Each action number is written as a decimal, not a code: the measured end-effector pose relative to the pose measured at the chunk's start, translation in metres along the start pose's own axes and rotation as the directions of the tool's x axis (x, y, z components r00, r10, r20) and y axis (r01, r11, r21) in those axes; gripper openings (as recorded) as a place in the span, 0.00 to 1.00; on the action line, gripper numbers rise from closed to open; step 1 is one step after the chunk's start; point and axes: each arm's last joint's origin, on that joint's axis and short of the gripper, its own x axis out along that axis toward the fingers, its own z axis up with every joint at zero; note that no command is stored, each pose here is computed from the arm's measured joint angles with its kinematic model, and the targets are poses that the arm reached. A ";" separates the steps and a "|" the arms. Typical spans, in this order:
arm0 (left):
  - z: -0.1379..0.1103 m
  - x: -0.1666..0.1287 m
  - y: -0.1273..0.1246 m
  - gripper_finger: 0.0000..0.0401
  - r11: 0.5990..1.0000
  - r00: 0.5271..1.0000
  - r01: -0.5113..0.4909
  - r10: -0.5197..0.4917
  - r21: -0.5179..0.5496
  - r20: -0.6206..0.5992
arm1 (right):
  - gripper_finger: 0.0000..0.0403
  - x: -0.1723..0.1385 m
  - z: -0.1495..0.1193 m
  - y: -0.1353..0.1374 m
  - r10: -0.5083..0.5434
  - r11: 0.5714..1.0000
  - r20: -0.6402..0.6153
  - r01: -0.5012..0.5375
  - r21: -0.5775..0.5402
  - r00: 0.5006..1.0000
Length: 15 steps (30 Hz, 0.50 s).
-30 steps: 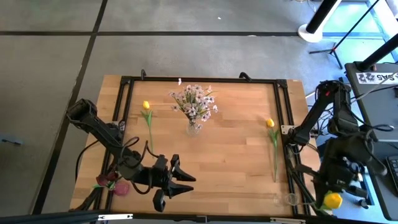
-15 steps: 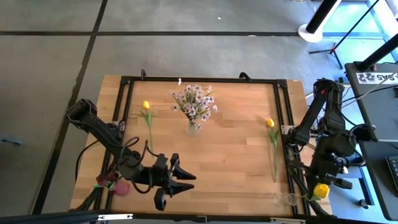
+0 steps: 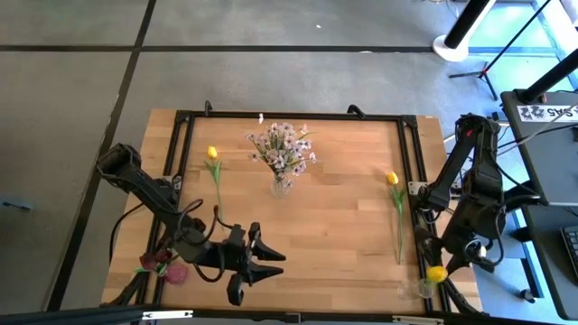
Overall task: Sort flowers into vase by color
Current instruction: Put the top yellow tulip into the bottom transparent vase, then put the right yellow tulip into the bottom transparent vase
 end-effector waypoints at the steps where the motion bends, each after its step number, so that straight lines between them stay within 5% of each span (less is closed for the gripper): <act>1: 0.000 0.000 0.000 0.36 1.000 1.000 0.000 0.000 -0.008 0.000 | 0.32 -0.003 0.001 0.000 -0.002 1.000 -0.020 0.002 0.022 1.000; 8: 0.003 0.003 0.004 0.36 0.998 1.000 -0.012 0.013 -0.055 0.016 | 0.50 -0.034 0.024 0.006 0.012 0.987 -0.025 -0.008 0.159 1.000; 15: 0.010 0.012 0.018 0.36 0.989 0.998 -0.049 0.055 -0.137 0.042 | 0.57 -0.083 0.066 0.010 -0.094 0.971 0.186 0.049 0.234 0.978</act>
